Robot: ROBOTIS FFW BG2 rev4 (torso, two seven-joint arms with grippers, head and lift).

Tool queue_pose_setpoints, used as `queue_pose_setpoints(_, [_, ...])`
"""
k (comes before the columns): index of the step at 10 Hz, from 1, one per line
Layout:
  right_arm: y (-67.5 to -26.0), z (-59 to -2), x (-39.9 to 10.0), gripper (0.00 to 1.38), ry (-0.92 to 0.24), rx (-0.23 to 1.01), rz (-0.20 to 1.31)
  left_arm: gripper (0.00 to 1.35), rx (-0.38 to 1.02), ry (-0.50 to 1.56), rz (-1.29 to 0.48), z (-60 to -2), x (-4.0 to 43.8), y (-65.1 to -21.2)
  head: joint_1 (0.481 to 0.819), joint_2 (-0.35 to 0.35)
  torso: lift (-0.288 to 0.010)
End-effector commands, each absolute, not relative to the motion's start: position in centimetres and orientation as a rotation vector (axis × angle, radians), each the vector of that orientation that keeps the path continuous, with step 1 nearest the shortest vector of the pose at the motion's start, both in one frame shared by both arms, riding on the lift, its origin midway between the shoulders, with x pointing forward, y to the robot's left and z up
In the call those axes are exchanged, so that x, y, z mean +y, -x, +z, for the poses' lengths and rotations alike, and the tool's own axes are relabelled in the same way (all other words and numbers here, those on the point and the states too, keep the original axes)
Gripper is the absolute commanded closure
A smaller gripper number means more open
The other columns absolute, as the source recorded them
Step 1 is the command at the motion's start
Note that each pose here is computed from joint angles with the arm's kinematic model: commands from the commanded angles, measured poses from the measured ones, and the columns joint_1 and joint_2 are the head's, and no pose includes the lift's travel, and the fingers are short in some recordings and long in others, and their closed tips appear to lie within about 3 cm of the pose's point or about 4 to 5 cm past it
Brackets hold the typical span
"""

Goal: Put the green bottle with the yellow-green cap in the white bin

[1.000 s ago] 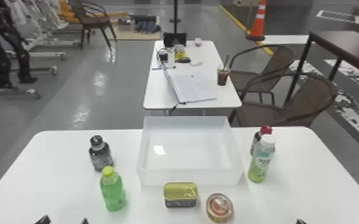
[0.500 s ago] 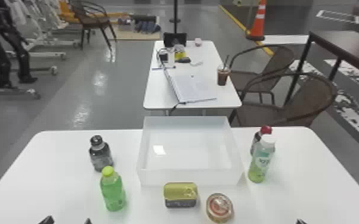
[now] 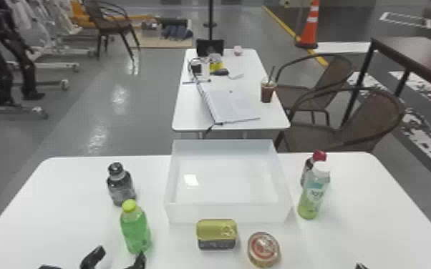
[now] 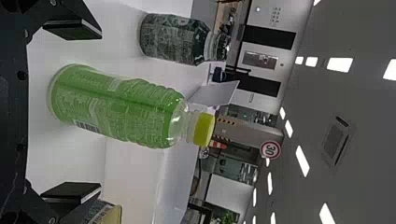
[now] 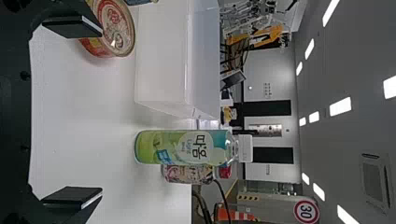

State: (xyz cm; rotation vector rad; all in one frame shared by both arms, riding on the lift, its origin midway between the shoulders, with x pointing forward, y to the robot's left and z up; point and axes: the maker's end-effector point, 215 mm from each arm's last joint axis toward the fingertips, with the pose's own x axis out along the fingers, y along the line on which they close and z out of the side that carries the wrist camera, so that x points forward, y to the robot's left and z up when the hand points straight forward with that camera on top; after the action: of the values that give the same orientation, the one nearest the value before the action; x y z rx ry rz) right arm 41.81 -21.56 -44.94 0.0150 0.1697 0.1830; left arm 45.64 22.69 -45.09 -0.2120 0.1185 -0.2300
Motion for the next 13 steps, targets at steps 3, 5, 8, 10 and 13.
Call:
queue_pose_setpoints(3, [-41.9, -45.0, -21.6, 0.1, -0.019, 0.171, 0.182, 0.15, 0.105, 0.191, -0.263, -44.7, 21.7, -47.9, 0.549, 0.0, -0.1])
queue_pose_setpoints(5, [-42.0, -45.0, -21.4, 0.1, -0.021, 0.169, 0.184, 0.15, 0.106, 0.17, -0.29, -44.8, 21.0, -49.1, 0.549, 0.0, -0.1])
queue_pose_setpoints(8, [-41.9, -45.1, -21.4, 0.1, -0.025, 0.172, 0.183, 0.15, 0.113, 0.151, -0.319, -45.3, 20.0, -50.5, 0.549, 0.0, -0.1])
queue_pose_setpoints(10, [-41.9, -45.1, -21.4, 0.1, -0.026, 0.172, 0.183, 0.16, 0.111, 0.13, -0.321, -45.4, 20.2, -51.4, 0.549, 0.0, -0.1])
queue_pose_setpoints(13, [-41.9, -45.2, -21.4, 0.1, -0.026, 0.173, 0.183, 0.63, 0.108, 0.095, -0.319, -45.2, 20.6, -52.0, 0.549, 0.0, -0.1])
